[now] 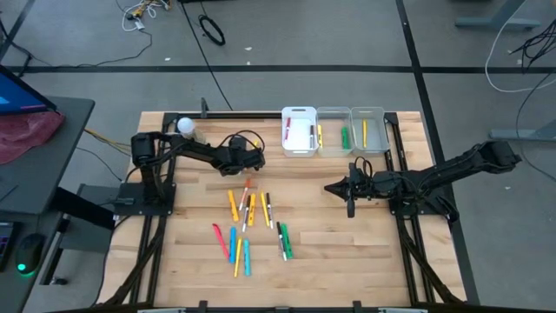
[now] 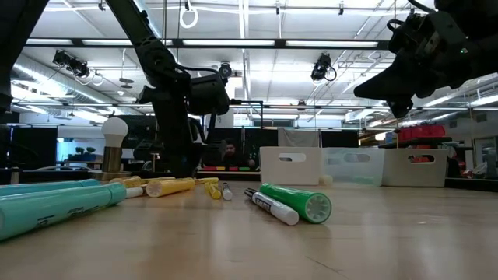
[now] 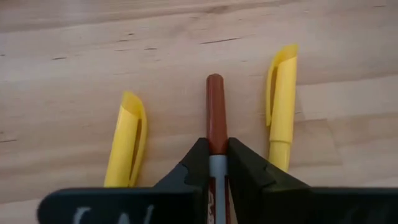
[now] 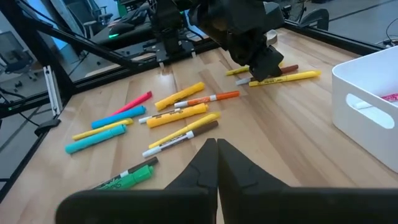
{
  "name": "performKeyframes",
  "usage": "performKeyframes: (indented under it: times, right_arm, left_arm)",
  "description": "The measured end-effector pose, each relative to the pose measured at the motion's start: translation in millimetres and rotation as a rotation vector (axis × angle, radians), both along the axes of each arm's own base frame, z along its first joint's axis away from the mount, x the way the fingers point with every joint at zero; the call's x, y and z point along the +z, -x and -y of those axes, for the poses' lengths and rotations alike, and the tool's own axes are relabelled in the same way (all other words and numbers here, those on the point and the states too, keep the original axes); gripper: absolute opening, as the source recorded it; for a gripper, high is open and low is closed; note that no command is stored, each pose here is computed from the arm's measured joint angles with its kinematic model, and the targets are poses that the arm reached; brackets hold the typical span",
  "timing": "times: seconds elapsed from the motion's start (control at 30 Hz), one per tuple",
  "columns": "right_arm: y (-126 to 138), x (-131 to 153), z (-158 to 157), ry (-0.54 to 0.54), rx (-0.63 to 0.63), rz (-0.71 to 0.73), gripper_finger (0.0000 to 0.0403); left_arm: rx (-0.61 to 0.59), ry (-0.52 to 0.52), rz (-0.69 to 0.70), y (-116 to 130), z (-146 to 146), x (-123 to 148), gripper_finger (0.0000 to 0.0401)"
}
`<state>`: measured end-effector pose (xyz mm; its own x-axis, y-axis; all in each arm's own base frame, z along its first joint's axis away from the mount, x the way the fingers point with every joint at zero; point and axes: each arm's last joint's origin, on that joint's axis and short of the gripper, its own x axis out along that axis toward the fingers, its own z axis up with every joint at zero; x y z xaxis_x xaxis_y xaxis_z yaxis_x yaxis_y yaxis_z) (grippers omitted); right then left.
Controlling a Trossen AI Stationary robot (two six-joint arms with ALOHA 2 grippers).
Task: Pick & Place Markers
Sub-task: Put the light brown marker pen into the white bin
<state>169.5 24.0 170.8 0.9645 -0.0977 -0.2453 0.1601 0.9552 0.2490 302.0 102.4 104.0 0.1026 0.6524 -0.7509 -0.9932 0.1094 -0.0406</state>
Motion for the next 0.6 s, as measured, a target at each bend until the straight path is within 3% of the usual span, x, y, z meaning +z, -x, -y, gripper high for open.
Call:
performKeyframes:
  times: [0.2, 0.4, 0.6]
  right_arm:
    - [0, 0, 0, 0.0, 0.0, 0.0, 0.0002]
    - [0, 0, 0, 0.001, -0.001, -0.001, 0.0002]
    - [0, 0, 0, 0.007, -0.001, -0.002, 0.0002]
  left_arm:
    - [-0.041, -0.007, -0.016, 0, 2, 8, 0.0041]
    - [-0.096, -0.059, 0.015, -5, 1, 46, 0.004]
    - [-0.262, -0.143, 0.274, -34, 1, 107, 0.0041]
